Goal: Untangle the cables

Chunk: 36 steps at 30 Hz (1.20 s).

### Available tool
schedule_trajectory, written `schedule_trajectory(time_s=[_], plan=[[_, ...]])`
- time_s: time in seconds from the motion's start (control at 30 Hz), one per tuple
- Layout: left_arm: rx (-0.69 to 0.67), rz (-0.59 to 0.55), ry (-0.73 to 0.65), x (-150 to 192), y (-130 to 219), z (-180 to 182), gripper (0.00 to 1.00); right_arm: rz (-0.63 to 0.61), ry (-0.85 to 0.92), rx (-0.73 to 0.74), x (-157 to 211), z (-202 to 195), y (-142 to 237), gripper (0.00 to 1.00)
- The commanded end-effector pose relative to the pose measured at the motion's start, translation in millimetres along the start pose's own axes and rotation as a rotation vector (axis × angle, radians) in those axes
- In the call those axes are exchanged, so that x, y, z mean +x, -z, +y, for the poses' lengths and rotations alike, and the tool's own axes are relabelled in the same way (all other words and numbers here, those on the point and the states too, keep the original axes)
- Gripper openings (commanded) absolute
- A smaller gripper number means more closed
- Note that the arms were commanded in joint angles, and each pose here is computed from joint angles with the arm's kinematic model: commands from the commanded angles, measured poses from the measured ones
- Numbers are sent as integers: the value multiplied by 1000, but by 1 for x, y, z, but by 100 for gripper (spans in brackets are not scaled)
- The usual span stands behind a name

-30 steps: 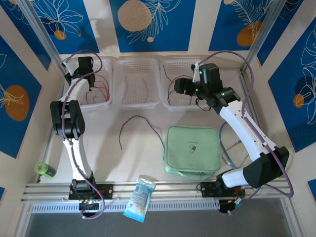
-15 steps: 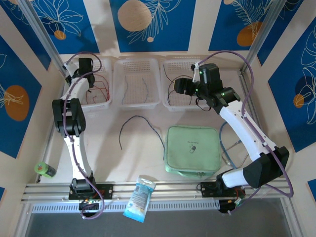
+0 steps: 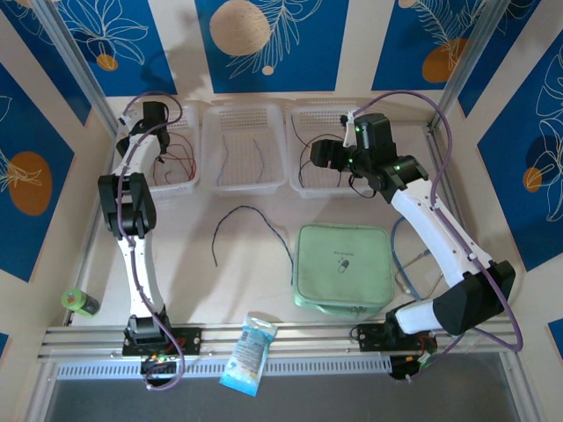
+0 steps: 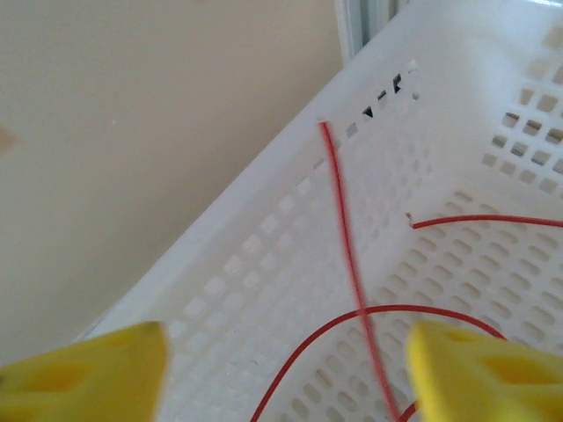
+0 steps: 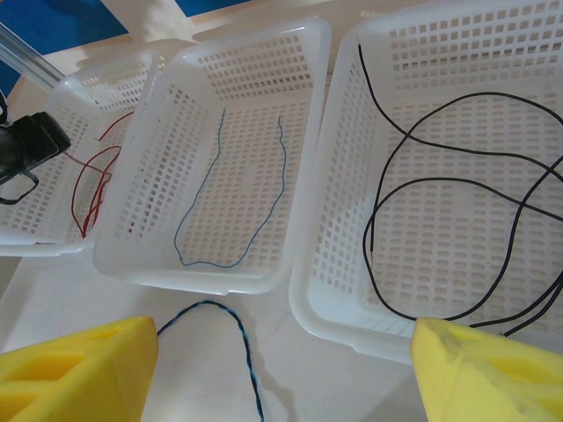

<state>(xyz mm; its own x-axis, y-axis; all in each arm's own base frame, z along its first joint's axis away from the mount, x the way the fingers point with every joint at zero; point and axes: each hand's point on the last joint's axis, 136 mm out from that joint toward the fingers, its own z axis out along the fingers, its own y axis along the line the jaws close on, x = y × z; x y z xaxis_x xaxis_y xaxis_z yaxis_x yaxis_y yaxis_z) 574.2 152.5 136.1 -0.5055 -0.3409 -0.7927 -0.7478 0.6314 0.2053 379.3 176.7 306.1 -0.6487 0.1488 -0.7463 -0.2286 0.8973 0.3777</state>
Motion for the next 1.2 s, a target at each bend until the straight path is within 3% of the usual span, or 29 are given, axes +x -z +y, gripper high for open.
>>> schedule_trajectory(time_s=[0.0,0.07,0.2,0.37,0.7,0.87,1.17], plan=[[63,-9,-8,-12,13,-5,89,-34,5,-24,-9,6,17,76],[61,-55,-34,-23,26,-8,100,-41,6,-26,-9,6,20,76],[99,-128,-84,-41,55,-19,99,-44,2,-29,-6,6,25,76],[173,-125,-104,-46,88,-25,99,-56,-3,-33,-4,6,33,76],[635,168,-208,34,150,-54,99,-82,-12,-42,2,3,45,76],[725,318,-266,70,165,-55,99,-67,-25,-63,6,5,41,76],[716,364,-248,92,162,-45,89,-73,-25,-68,3,8,42,76]])
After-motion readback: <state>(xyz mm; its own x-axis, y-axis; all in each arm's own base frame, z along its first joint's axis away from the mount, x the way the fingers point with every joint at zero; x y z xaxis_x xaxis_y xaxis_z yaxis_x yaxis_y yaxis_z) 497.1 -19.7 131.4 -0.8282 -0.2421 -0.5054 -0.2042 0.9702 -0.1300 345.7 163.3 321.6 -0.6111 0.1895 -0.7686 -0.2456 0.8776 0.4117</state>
